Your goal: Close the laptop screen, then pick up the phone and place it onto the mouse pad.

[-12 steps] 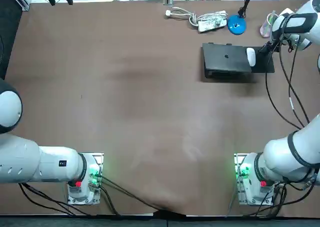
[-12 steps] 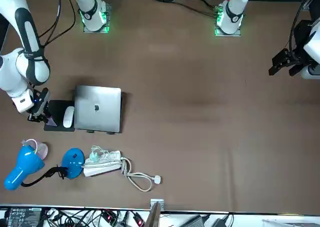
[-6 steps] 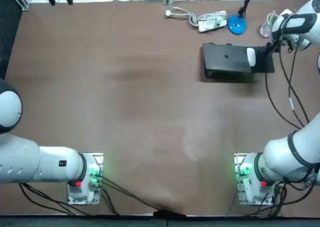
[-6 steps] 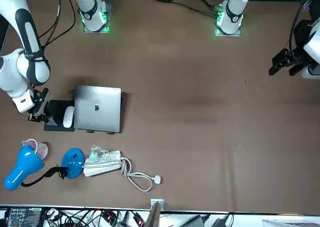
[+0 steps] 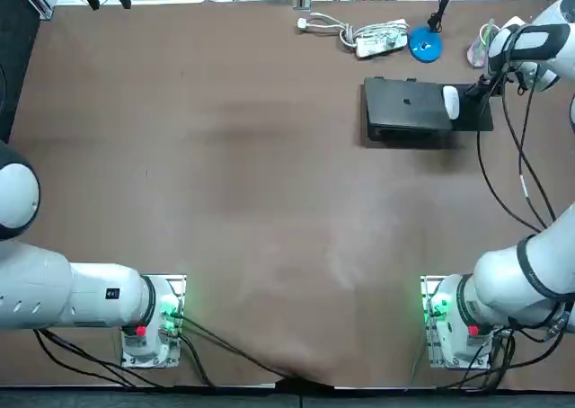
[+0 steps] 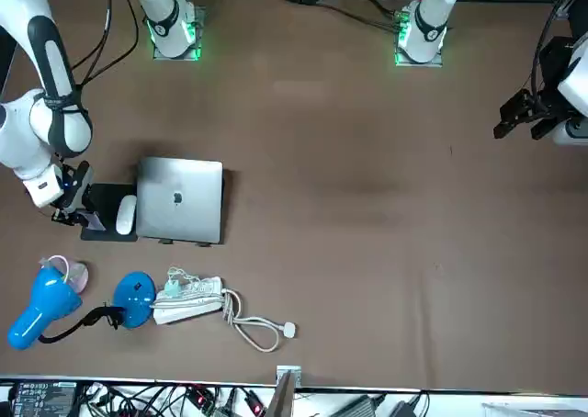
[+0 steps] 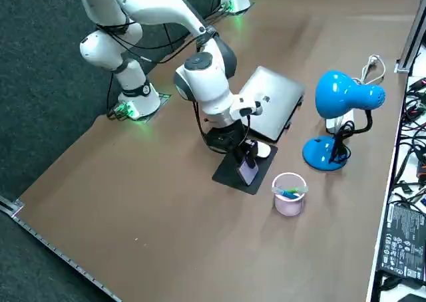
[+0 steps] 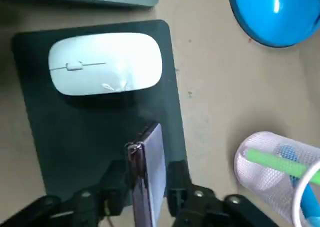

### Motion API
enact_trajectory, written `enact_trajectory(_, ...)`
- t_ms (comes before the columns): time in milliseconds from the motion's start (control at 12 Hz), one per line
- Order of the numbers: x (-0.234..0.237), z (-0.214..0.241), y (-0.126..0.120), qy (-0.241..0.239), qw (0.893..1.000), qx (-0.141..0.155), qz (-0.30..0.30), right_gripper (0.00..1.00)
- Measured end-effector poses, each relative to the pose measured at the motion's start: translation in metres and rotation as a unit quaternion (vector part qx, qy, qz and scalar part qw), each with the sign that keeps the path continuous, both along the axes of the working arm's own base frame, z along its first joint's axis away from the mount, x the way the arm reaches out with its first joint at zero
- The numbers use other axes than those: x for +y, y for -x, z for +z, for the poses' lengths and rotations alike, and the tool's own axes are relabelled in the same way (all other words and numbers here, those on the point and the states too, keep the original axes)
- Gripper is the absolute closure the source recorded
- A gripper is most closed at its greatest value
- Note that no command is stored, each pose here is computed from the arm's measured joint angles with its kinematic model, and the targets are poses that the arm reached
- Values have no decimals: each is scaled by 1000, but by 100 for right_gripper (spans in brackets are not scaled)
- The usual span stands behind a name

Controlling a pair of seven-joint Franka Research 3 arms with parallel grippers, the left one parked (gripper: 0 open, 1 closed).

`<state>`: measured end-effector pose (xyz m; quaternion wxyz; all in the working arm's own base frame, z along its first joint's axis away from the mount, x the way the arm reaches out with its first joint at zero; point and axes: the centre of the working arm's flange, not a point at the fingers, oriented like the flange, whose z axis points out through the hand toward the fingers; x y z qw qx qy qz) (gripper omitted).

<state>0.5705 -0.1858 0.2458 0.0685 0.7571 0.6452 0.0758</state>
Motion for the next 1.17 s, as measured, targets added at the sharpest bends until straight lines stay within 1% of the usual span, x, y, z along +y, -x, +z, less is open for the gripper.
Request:
enact_trajectory(333, -6, 20, -6, -29, 999, 31, -1, 7)
enact_trajectory(417, -9, 27, -7, -33, 999, 34, -1, 0)
enact_trajectory(833, -13, 63, -18, -54, 997, 50, -2, 0)
enact_trajectory(1083, -14, 99, -32, -80, 993, 72, -52, 0)
enact_trajectory(1167, -12, 125, -40, -95, 987, 89, -91, 0)
